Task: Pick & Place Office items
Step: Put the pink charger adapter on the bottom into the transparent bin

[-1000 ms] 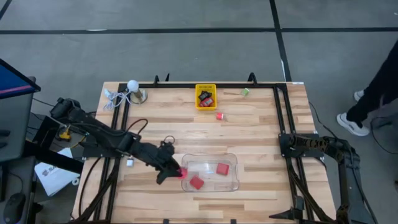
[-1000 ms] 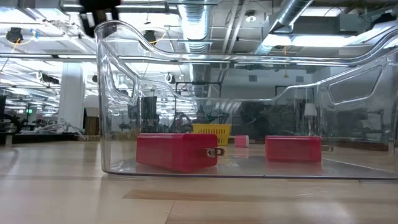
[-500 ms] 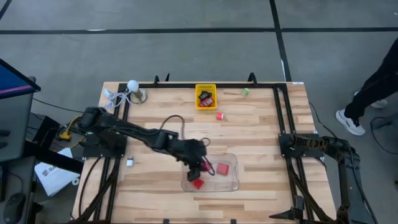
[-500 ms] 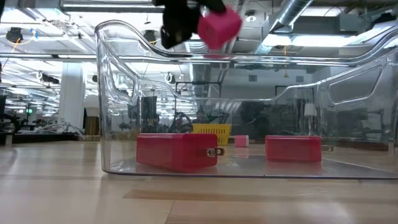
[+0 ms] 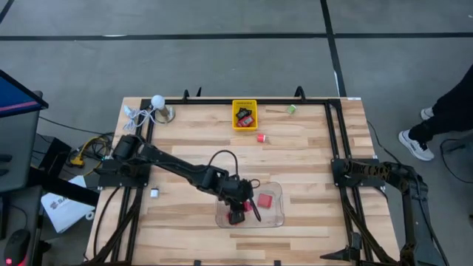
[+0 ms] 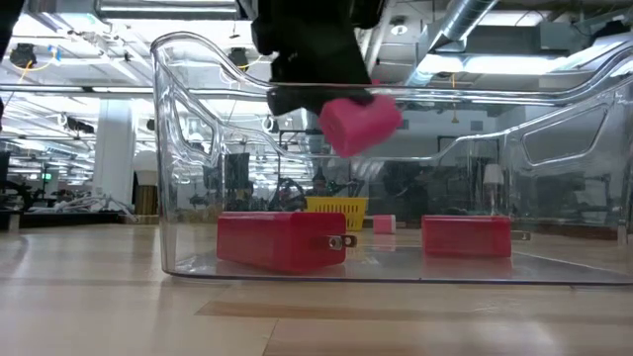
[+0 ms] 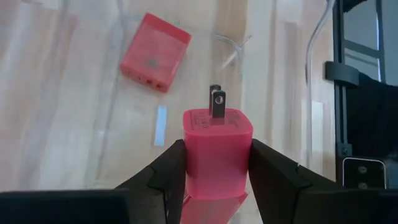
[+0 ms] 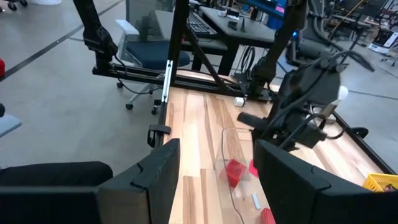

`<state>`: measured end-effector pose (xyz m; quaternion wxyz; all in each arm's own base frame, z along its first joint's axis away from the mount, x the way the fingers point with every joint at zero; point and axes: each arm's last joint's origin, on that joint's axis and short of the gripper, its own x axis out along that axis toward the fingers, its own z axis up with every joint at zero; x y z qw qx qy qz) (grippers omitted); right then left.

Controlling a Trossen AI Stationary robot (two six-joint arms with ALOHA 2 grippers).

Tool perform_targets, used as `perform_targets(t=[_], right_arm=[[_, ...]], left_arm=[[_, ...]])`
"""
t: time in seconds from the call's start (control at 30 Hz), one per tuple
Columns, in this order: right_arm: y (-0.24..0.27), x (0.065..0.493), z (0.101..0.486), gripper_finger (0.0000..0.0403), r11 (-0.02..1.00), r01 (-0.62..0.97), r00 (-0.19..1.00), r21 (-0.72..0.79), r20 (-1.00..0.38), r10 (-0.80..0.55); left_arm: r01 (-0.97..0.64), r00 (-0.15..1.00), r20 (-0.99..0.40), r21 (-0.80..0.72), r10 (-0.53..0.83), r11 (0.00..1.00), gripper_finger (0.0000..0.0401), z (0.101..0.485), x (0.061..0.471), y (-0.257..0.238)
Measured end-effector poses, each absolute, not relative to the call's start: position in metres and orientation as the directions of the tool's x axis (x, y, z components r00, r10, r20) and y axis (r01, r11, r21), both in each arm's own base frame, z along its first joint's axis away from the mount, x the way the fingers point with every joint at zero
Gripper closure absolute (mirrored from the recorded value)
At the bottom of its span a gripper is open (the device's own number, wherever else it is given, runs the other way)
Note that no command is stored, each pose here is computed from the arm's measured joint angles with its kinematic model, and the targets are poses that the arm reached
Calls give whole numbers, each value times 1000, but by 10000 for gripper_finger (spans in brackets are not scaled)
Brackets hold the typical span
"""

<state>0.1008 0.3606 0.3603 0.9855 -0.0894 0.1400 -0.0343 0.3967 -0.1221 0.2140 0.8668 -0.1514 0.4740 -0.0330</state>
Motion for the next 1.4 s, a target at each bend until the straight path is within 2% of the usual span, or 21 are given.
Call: perform_targets(t=[0.37, 0.6, 1.13, 1.4], right_arm=[[360, 101, 360, 202, 981, 42, 958, -188, -270, -93], [360, 101, 360, 202, 981, 42, 958, -188, -270, -93], [360, 101, 360, 202, 981, 43, 958, -188, -270, -93], [360, 101, 360, 202, 981, 42, 958, -187, -270, -93]], left_arm=[[-125, 528, -841, -217, -120, 968, 262, 197, 400, -123], [-128, 514, -850, -208, -115, 970, 262, 185, 404, -124], [-123, 516, -847, -218, -125, 968, 257, 186, 404, -124], [-81, 520, -844, -205, -134, 975, 214, 187, 404, -124]])
